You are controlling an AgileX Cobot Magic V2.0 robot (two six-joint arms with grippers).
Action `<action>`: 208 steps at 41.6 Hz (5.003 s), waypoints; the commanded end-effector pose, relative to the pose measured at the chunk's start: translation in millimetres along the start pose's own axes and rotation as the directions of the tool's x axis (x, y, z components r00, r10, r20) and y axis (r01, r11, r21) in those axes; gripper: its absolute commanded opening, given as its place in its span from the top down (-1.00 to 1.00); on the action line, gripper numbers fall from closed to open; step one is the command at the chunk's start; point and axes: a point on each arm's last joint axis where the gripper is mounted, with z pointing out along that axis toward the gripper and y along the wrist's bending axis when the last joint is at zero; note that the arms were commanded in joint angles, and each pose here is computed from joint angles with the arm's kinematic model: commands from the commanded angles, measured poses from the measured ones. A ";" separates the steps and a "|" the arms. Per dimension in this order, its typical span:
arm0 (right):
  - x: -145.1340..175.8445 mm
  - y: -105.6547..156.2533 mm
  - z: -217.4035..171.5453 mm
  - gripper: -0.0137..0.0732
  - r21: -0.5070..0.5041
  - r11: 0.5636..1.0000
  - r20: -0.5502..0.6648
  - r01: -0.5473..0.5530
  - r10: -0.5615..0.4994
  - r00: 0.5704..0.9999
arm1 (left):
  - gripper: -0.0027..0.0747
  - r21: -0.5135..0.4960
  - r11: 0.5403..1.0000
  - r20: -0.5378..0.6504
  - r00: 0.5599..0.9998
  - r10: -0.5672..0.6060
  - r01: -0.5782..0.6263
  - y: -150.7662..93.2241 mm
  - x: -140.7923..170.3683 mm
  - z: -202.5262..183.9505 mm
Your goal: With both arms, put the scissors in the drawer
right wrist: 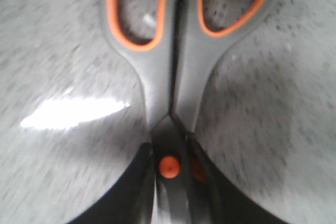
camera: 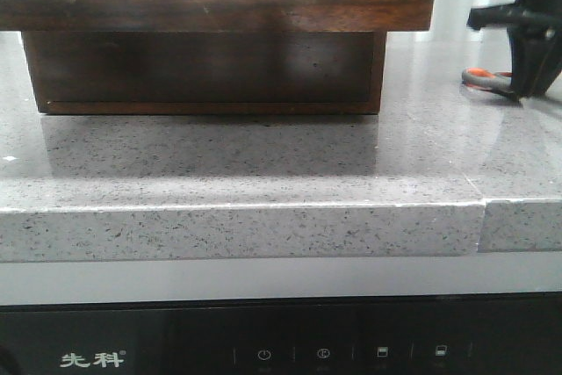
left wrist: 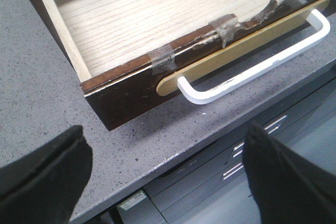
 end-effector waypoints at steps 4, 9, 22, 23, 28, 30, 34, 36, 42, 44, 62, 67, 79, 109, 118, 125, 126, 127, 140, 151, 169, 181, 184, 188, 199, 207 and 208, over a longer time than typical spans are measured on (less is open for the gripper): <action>8.4 -1.2 -89.8 0.51 0.056 0.998 0.184 0.042 -0.051 0.982 | -0.53 0.012 1.000 0.102 0.995 -0.011 0.009 -0.2 -12.7 -7.0; 20.6 0.2 -133.7 0.51 0.067 0.996 0.279 0.058 -0.075 0.957 | -0.53 0.012 1.000 0.102 0.995 -0.011 0.009 -0.2 -12.7 -7.0; 75.1 8.4 -245.0 0.51 0.072 0.991 0.526 0.113 -0.134 0.840 | -0.53 0.012 1.000 0.102 0.995 -0.011 0.009 -0.2 -12.7 -7.0; 79.4 9.5 -251.4 0.51 0.072 0.989 0.541 0.128 -0.147 0.828 | -0.53 0.012 1.000 0.102 0.995 -0.011 0.009 -0.2 -12.7 -7.0; 102.8 20.9 -283.3 0.51 0.042 0.968 0.627 0.246 -0.218 0.748 | -0.53 0.012 1.000 0.102 0.995 -0.011 0.009 -0.2 -12.7 -7.0; 110.1 26.9 -292.1 0.51 0.037 0.949 0.653 0.314 -0.261 0.711 | -0.53 0.012 1.000 0.102 0.995 -0.011 0.009 -0.2 -12.7 -7.0; 123.6 44.2 -307.3 0.51 0.013 0.886 0.711 0.463 -0.334 0.619 | -0.53 0.012 1.000 0.102 0.995 -0.011 0.009 -0.2 -12.7 -7.0; 127.2 54.6 -311.1 0.51 0.002 0.838 0.737 0.545 -0.370 0.566 | -0.53 0.012 1.000 0.102 0.995 -0.011 0.009 -0.2 -12.7 -7.0; 133.8 88.6 -314.5 0.51 -0.001 0.658 0.795 0.753 -0.457 0.400 | -0.53 0.012 1.000 0.102 0.995 -0.011 0.009 -0.2 -12.7 -7.0; 134.5 100.1 -312.5 0.51 0.001 0.603 0.802 0.798 -0.477 0.360 | -0.53 0.012 1.000 0.102 0.995 -0.011 0.009 -0.2 -12.7 -7.0; 99.8 197.0 -248.0 0.51 0.042 0.345 0.770 0.937 -0.609 0.190 | -0.53 0.012 1.000 0.102 0.995 -0.011 0.009 -0.2 -12.7 -7.0; 86.4 214.4 -221.4 0.51 0.070 0.312 0.714 0.948 -0.680 0.171 | -0.53 0.012 1.000 0.102 0.995 -0.011 0.009 -0.2 -12.7 -7.0; 69.0 234.8 -170.4 0.49 0.038 0.290 0.642 0.956 -0.741 0.199 | -0.53 0.012 1.000 0.102 0.995 -0.011 0.009 -0.2 -12.7 -7.0; 97.8 199.7 -251.2 -0.31 0.038 0.466 0.733 0.884 -0.614 0.292 | -0.53 0.012 1.000 0.102 0.995 -0.011 0.009 -0.2 -12.7 -7.0; 129.0 153.7 -276.6 -0.31 -0.071 0.716 0.670 0.695 -0.481 0.565 | -0.53 0.012 1.000 0.102 0.995 -0.011 0.009 -0.2 -12.7 -7.0; 166.3 129.8 -280.4 -0.31 -0.079 0.749 0.693 0.658 -0.433 0.576 | -0.53 0.012 1.000 0.102 0.995 -0.011 0.009 -0.2 -12.7 -7.0; 173.1 126.1 -280.3 -0.31 -0.084 0.751 0.695 0.655 -0.427 0.578 | -0.53 0.012 1.000 0.102 0.995 -0.011 0.009 -0.2 -12.7 -7.0; 179.5 122.4 -282.1 -0.31 -0.087 0.752 0.702 0.653 -0.419 0.576 | -0.53 0.012 1.000 0.102 0.995 -0.011 0.009 -0.2 -12.7 -7.0; 247.6 86.4 -266.1 -0.31 -0.167 0.792 0.689 0.587 -0.332 0.644 | -0.53 0.012 1.000 0.102 0.995 -0.011 0.009 -0.2 -12.7 -7.0; 295.4 59.7 -261.6 -0.31 -0.171 0.797 0.737 0.579 -0.287 0.612 | -0.53 0.012 1.000 0.103 0.995 -0.011 0.009 -0.2 -12.7 -7.0; 309.3 51.2 -264.4 -0.22 -0.165 0.798 0.770 0.579 -0.263 0.581 | -0.50 0.012 1.000 0.103 0.995 -0.011 0.009 -0.2 -12.7 -7.0; 309.3 51.2 -264.3 0.67 -0.165 0.798 0.770 0.579 -0.263 0.582 | 0.34 0.012 1.000 0.103 0.995 -0.011 0.009 -0.2 -12.7 -7.0; 309.3 51.2 -264.3 0.80 -0.165 0.798 0.770 0.579 -0.263 0.582 | 0.59 0.012 1.000 0.103 0.995 -0.011 0.009 -0.2 -12.7 -7.0; 309.3 51.2 -264.4 0.84 -0.165 0.798 0.770 0.579 -0.263 0.581 | 0.87 0.012 1.000 0.103 0.995 -0.011 0.009 -0.2 -12.7 -7.0; 309.7 51.0 -263.8 0.84 -0.164 0.798 0.765 0.580 -0.267 0.585 | 0.98 0.012 1.000 0.103 0.995 -0.011 0.009 -0.2 -12.7 -7.0; 309.7 51.0 -263.8 0.84 -0.164 0.798 0.765 0.580 -0.267 0.585 | 0.98 0.012 1.000 0.103 0.995 -0.011 0.009 -0.2 -12.7 -7.0; 309.7 51.0 -263.8 0.84 -0.164 0.798 0.765 0.580 -0.267 0.585 | 0.98 0.012 1.000 0.103 0.995 -0.011 0.009 -0.2 -12.7 -7.0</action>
